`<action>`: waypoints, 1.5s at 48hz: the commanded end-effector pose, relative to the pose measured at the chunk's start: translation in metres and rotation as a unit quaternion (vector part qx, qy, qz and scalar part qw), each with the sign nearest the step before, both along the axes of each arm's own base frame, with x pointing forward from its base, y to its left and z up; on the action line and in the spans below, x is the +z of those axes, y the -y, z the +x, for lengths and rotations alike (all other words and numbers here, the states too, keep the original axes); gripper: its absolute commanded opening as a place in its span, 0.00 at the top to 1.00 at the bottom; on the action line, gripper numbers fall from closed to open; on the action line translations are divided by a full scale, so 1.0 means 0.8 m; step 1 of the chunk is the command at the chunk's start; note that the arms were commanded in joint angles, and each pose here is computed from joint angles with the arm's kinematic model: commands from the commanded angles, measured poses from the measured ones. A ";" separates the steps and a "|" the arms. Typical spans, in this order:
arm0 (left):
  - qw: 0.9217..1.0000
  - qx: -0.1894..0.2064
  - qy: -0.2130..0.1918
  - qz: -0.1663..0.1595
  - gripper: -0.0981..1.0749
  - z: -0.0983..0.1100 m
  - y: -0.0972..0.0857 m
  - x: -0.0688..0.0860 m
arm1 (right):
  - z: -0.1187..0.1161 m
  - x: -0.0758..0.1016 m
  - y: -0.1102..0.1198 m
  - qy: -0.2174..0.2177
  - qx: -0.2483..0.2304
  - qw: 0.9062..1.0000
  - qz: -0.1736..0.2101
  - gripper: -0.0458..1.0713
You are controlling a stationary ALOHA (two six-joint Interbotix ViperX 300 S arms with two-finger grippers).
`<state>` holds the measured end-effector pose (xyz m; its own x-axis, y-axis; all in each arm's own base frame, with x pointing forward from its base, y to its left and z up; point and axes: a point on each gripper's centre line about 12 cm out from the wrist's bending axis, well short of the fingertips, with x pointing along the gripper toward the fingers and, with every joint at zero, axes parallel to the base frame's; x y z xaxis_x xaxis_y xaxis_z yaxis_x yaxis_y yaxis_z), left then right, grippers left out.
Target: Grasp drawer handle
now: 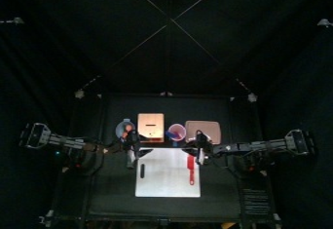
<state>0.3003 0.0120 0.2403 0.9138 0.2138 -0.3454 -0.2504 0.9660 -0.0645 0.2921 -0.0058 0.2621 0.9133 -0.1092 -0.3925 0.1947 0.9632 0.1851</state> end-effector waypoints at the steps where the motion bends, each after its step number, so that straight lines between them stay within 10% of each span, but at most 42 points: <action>1: 1.000 -0.014 0.007 0.021 0.20 0.004 0.002 0.006 | 0.008 0.013 -0.002 0.013 0.004 1.000 -0.001 0.40; 12: 0.993 -0.027 0.008 0.114 0.41 0.000 -0.006 -0.009 | 0.022 0.004 -0.004 -0.002 0.005 1.000 0.002 0.40; 24: 0.983 -0.047 -0.001 0.177 0.42 0.001 -0.018 -0.015 | 0.028 -0.001 -0.005 -0.010 -0.001 1.000 0.012 0.40; 43: 0.996 0.054 -0.061 0.041 0.42 -0.026 -0.091 -0.045 | 0.092 -0.048 -0.033 -0.075 -0.007 0.996 0.058 0.40; 62: 0.992 0.086 0.008 -0.090 0.42 -0.051 -0.053 -0.048 | 0.175 -0.051 -0.009 -0.070 -0.027 0.997 -0.004 0.40; 72: 0.990 0.093 0.044 -0.093 0.42 -0.065 -0.054 -0.037 | 0.202 -0.062 -0.005 -0.072 -0.023 0.997 -0.013 0.40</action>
